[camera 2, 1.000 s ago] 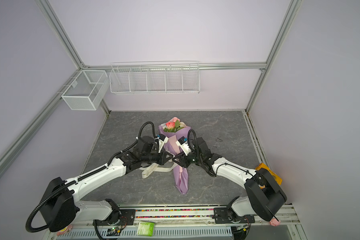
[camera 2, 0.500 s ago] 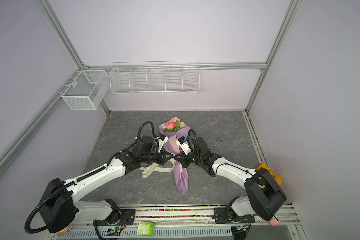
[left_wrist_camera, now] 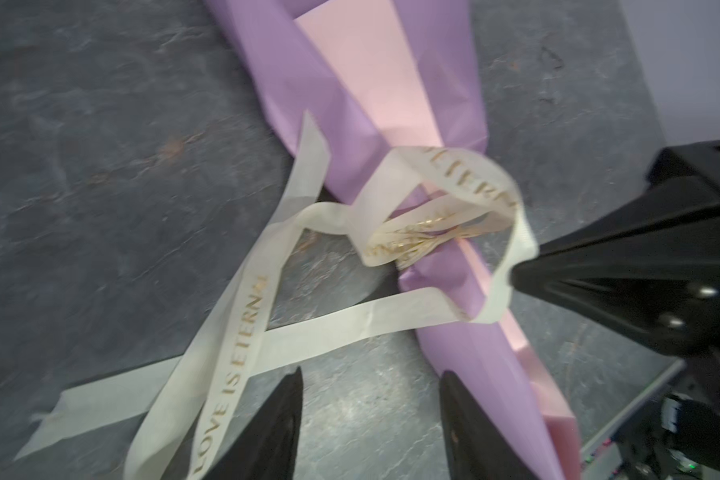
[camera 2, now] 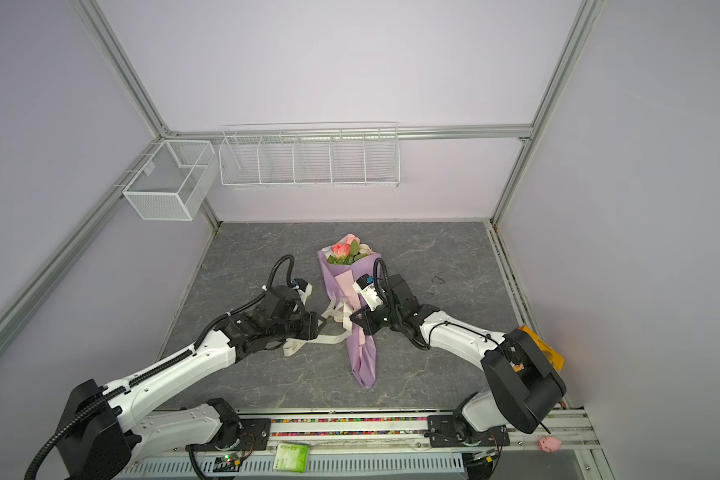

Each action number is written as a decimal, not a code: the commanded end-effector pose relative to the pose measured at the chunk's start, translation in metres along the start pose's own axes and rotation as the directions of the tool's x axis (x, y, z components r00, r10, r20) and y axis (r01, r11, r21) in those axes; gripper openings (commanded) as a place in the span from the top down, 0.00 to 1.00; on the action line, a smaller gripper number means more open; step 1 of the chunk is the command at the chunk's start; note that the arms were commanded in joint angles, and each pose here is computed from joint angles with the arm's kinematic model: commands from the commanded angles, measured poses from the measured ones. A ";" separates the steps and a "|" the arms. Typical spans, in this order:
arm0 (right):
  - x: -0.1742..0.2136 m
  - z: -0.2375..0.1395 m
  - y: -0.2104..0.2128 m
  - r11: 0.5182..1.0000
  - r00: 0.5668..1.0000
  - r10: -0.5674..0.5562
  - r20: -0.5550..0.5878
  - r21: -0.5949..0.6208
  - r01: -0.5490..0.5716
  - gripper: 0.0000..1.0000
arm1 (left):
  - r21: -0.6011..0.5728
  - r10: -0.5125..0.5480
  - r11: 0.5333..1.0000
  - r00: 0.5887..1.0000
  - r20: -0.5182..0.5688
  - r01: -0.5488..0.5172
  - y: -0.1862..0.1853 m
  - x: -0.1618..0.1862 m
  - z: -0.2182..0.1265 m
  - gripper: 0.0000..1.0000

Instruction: Tie the bouquet of fake flowers

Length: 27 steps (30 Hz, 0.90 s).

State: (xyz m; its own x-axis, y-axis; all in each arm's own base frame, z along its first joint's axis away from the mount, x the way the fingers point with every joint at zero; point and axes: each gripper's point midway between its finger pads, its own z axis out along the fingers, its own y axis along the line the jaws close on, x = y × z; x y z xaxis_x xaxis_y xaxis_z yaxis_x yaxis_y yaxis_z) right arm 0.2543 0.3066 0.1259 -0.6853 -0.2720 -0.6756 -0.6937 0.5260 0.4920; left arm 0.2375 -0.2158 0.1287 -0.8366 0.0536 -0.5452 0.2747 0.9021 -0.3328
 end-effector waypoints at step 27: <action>-0.006 0.000 -0.004 0.999 1.000 0.018 -0.026 0.048 -0.017 0.93 | -0.375 -0.513 0.798 0.858 -0.012 0.472 0.129 0.070 0.020 0.42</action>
State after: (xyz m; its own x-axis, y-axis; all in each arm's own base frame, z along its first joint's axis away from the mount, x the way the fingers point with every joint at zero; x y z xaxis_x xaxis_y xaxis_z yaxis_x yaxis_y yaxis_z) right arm 0.2604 0.3056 0.1250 -0.7080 -0.2782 -0.6492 -0.6676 0.5635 0.4866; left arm 0.2222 -0.1053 0.0367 -0.8723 -0.3913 -0.2932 -0.3326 0.9144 -0.2309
